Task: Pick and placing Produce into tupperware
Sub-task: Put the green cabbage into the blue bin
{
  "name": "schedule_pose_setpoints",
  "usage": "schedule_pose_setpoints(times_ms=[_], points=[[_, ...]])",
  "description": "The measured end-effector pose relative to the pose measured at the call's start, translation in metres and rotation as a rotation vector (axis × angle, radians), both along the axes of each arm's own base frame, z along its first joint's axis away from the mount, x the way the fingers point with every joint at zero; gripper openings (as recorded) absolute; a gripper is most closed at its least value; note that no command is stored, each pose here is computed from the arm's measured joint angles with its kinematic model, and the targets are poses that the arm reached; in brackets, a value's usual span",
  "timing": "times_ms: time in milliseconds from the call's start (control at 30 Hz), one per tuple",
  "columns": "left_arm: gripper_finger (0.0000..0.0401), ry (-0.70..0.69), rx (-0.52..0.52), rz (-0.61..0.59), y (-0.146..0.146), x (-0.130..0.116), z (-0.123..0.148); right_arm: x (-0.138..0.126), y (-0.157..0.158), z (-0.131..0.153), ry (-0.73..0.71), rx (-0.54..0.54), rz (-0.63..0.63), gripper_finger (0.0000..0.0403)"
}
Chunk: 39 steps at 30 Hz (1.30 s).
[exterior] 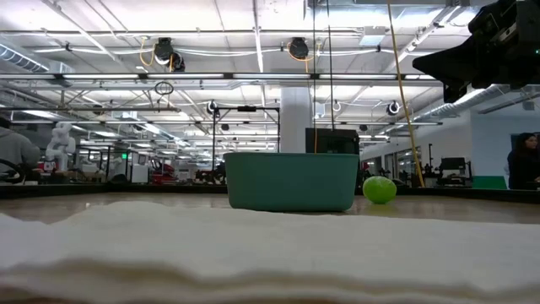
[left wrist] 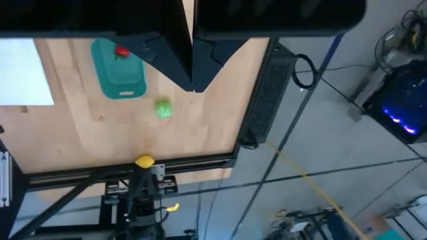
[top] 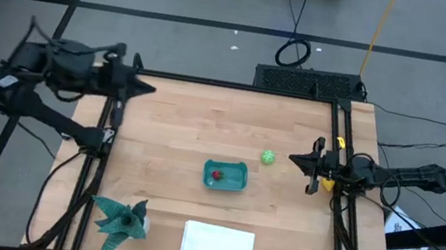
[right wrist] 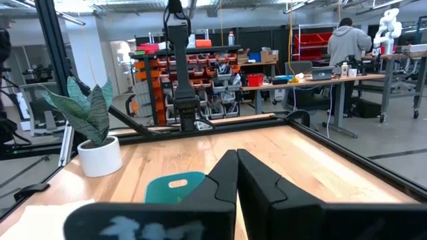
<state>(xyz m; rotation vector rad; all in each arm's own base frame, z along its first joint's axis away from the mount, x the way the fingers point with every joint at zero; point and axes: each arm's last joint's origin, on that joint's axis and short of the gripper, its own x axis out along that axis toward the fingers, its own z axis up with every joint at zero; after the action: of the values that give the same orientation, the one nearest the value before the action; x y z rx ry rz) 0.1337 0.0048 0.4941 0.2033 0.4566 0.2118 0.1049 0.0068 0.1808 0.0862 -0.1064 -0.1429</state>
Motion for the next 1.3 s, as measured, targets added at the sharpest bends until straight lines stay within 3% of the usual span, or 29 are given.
schedule_pose_setpoints(times_ms=[267, 367, 533, 633, 933, 1300], points=[[0.0001, -0.052, -0.02, 0.048, 0.002, -0.037, -0.014, 0.0, 0.0, 0.0, -0.001, 0.003, 0.0, 0.0], [0.0004, -0.101, -0.055, -0.048, -0.001, -0.047, -0.022, 0.0, 0.0, 0.0, -0.001, 0.003, 0.0, 0.0], [0.0002, -0.315, -0.123, -0.199, -0.005, -0.052, -0.033, 0.0, 0.0, 0.0, -0.005, 0.004, 0.0, 0.0], [0.0002, -0.358, -0.133, -0.203, -0.005, -0.048, -0.046, 0.0, 0.0, 0.001, -0.009, 0.004, 0.0, 0.0], [0.0002, -0.231, -0.095, -0.207, -0.006, -0.019, -0.094, 0.0, 0.0, 0.001, -0.008, 0.004, 0.0, 0.0], [0.0004, -0.28, -0.105, -0.251, -0.008, -0.006, -0.136, 0.0, 0.0, 0.0, -0.001, 0.003, 0.0, 0.0]])
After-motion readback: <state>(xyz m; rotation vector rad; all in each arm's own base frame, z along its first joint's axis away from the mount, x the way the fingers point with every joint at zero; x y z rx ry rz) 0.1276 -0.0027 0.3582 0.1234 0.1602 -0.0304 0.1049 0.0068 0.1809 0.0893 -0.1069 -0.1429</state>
